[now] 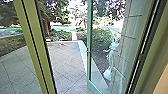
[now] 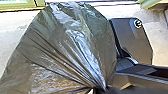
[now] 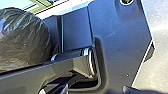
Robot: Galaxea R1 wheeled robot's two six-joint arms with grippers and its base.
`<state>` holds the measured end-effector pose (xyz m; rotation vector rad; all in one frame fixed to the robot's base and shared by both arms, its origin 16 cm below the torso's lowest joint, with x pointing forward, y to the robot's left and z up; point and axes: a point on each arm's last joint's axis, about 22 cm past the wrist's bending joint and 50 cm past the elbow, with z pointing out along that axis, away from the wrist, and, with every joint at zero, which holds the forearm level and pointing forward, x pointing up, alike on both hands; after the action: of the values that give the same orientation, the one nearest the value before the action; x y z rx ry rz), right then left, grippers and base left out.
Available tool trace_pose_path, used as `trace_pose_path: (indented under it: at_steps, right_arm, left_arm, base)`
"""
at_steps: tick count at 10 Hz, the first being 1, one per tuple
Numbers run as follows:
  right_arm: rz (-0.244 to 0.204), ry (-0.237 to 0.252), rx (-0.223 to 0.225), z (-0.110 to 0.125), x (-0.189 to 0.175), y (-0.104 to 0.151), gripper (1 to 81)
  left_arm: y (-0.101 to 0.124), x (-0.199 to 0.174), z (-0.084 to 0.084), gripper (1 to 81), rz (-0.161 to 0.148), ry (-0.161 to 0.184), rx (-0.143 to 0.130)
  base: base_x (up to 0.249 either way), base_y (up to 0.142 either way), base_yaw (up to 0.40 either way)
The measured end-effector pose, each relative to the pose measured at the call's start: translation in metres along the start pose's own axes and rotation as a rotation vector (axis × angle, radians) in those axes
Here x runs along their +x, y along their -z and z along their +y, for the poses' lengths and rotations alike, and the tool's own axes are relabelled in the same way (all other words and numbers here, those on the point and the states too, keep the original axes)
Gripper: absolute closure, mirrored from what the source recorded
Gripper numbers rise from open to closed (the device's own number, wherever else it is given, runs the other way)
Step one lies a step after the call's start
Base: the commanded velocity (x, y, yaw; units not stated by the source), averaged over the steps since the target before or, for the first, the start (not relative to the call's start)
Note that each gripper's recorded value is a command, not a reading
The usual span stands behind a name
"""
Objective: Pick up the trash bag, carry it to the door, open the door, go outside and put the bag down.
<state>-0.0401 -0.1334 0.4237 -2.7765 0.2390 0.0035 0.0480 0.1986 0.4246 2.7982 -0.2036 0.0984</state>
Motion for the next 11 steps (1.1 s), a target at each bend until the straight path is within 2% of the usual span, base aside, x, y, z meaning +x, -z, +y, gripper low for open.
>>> trace_pose_path:
  at_steps: [5,11]
  right_arm:
    - [0.001,-0.001,0.001,-0.0007,-0.0013,-0.0002,1.0]
    - [0.008,0.003,0.001,0.0000,0.0002,0.0000,1.0]
  left_arm:
    - [-0.0009,-0.0001,0.0037,81.1,0.000,0.000,-0.006]
    - [-0.0008,-0.0002,0.0030,81.1,0.000,-0.001,-0.004]
  base:
    - [0.000,-0.168,0.000]
    - [0.000,-0.134,0.000]
